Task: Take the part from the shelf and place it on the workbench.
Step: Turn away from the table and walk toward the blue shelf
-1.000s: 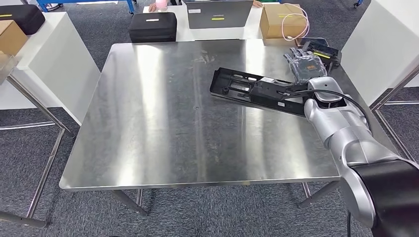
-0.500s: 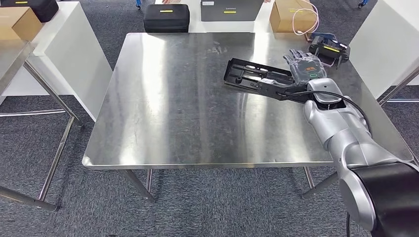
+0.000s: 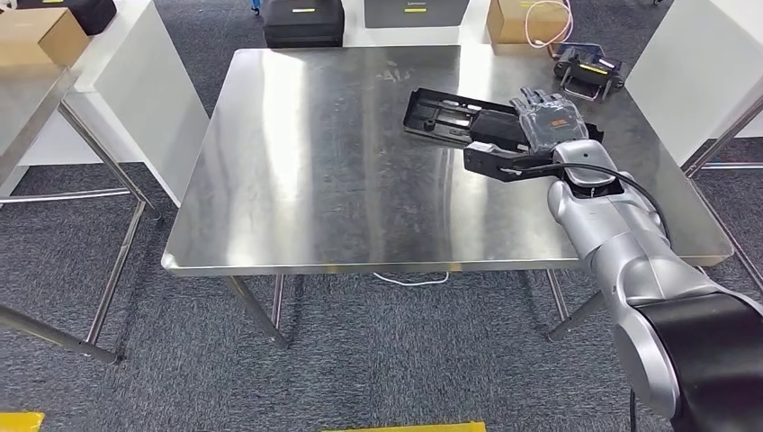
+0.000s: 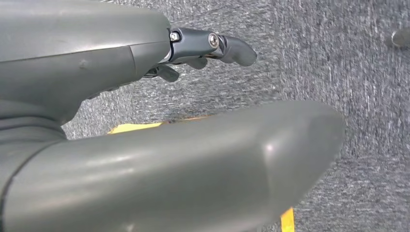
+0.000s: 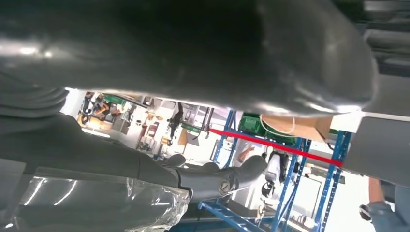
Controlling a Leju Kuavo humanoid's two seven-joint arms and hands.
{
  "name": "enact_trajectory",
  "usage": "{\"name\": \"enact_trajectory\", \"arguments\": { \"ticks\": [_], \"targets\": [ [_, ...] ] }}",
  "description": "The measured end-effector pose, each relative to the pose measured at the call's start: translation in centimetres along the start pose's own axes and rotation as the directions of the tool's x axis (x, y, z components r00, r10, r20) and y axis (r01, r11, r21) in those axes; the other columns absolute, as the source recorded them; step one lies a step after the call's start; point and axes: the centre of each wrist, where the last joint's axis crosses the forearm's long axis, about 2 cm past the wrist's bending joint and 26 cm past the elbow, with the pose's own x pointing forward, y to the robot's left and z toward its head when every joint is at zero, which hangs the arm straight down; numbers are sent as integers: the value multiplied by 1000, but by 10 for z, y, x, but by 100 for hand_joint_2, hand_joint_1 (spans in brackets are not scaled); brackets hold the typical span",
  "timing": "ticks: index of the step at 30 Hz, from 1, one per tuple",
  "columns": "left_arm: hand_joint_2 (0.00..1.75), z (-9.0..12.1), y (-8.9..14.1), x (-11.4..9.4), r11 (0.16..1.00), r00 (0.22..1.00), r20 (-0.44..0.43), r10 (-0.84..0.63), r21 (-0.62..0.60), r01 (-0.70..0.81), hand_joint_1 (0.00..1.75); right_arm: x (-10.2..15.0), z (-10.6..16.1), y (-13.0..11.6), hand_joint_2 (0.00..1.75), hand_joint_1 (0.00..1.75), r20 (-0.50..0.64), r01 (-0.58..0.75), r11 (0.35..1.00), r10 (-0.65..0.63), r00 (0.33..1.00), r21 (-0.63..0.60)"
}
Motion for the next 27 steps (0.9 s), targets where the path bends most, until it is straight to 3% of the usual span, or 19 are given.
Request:
{"name": "enact_trajectory", "arguments": {
  "ticks": [7, 13, 22, 27],
  "targets": [
    [0, 0, 1, 0, 1000, 1000, 8, 11, 9, -11, 0, 5, -4, -7, 0, 0, -5, -5, 1000, 5, 1000, -17],
    [0, 0, 1, 0, 1000, 1000, 8, 7, 6, -7, 0, 1, 2, 6, 0, 0, -19, -10, 1000, 9, 1000, -8],
    [0, 0, 1, 1, 1000, 1000, 9, 4, 12, -4, 0, -2, 2, 3, 0, 0, -33, -21, 1000, 20, 999, -18],
    [0, -1, 1, 1, 1000, 1000, 9, 11, 10, -11, 0, -3, 2, 3, 0, 0, -83, -29, 999, 27, 996, -24]
  ]
}}
